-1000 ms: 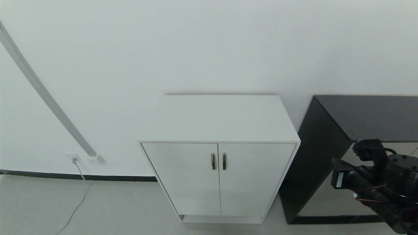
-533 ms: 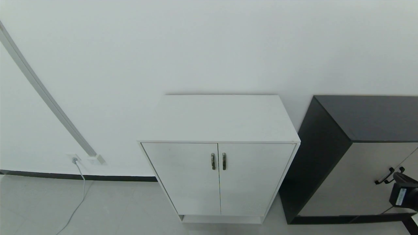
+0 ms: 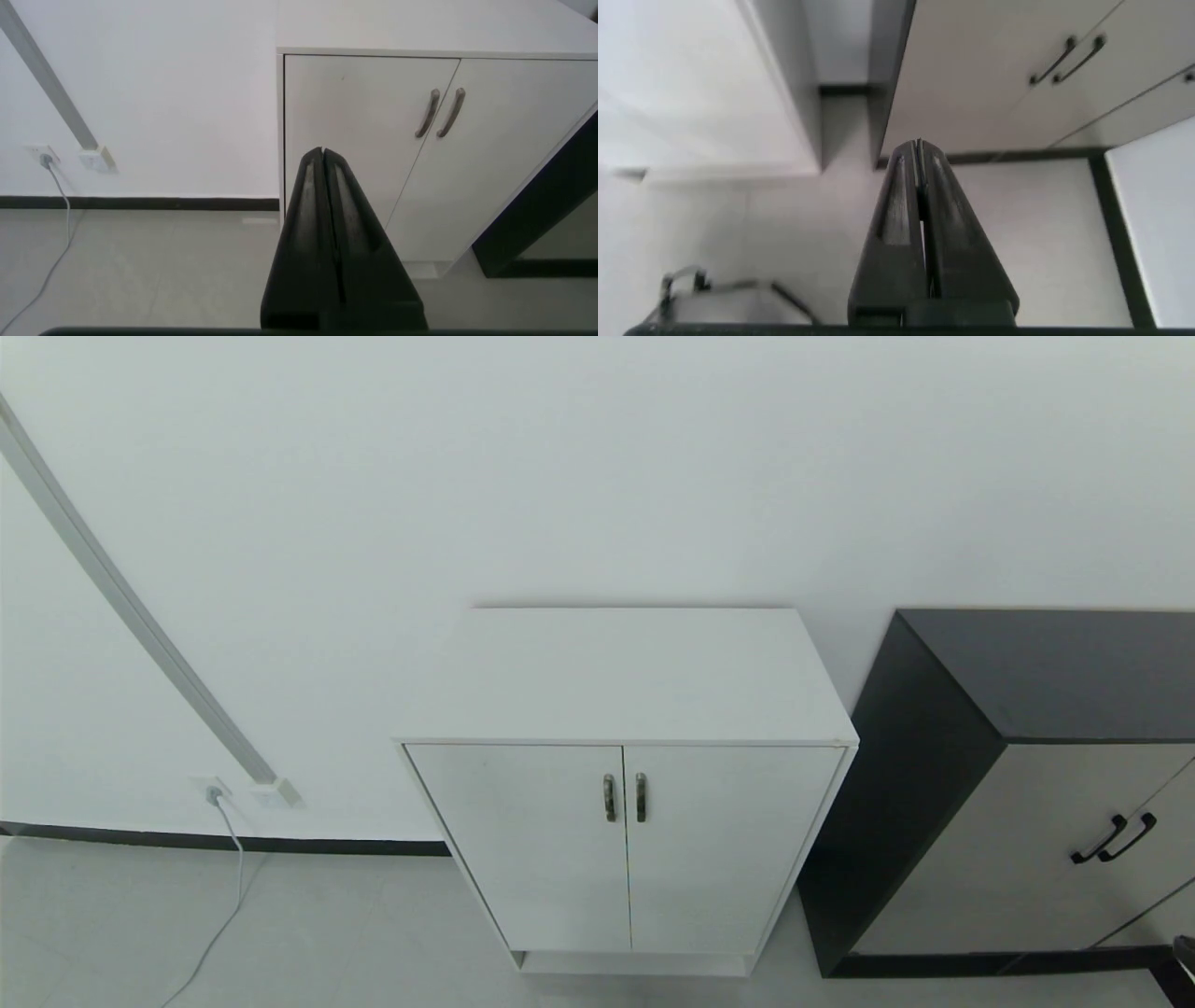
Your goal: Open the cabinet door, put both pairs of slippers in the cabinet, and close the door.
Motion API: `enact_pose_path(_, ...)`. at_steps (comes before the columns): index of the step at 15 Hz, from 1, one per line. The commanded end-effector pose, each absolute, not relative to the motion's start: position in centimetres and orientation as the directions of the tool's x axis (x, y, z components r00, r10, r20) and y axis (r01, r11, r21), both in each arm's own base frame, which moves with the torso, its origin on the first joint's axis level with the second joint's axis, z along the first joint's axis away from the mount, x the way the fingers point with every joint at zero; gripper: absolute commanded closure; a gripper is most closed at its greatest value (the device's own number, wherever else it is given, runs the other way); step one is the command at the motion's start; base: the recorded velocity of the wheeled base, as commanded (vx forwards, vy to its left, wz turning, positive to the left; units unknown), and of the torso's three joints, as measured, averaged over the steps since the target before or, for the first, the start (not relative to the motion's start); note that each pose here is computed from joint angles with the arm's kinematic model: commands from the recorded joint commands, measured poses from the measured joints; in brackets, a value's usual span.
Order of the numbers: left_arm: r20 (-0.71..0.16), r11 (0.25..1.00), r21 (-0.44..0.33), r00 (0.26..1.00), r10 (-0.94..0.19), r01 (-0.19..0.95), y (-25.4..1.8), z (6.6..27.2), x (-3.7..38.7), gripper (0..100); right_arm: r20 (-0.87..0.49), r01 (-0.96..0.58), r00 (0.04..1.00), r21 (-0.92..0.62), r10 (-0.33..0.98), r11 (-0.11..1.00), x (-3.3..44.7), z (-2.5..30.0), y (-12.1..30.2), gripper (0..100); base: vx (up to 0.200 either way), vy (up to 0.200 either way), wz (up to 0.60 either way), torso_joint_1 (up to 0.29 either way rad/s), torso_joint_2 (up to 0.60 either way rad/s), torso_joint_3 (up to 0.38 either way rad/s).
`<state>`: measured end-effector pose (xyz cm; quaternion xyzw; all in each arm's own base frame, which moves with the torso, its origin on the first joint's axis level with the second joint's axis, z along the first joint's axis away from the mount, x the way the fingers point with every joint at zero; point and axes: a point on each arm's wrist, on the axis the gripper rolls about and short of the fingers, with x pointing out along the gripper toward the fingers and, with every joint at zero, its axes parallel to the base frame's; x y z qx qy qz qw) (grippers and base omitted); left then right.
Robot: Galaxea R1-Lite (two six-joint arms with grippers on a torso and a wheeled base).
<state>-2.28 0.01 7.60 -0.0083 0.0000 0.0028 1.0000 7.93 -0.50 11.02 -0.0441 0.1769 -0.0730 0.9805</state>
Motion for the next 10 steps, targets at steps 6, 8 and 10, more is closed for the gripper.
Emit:
enact_pose_path(6,0.0,1.0,-0.017,1.0,0.006,-0.006,0.0,7.6,-2.3,100,-0.375,0.034,0.925,-0.071,-0.058,0.997,2.9,9.2,-0.2,100,0.0,0.0,0.0,0.0,0.0,0.0)
enact_pose_path(8,0.0,1.0,-0.017,1.0,0.006,-0.006,0.0,7.6,-2.3,100,-0.368,0.031,0.928,-0.067,-0.054,0.997,2.7,9.2,-0.1,100,0.0,0.0,0.0,0.0,0.0,0.0)
enact_pose_path(10,0.0,1.0,-0.017,1.0,0.006,-0.006,0.0,7.6,-2.3,100,-0.376,0.008,0.926,-0.058,-0.029,0.998,2.3,8.9,-0.1,100,0.0,0.0,0.0,0.0,0.0,0.0)
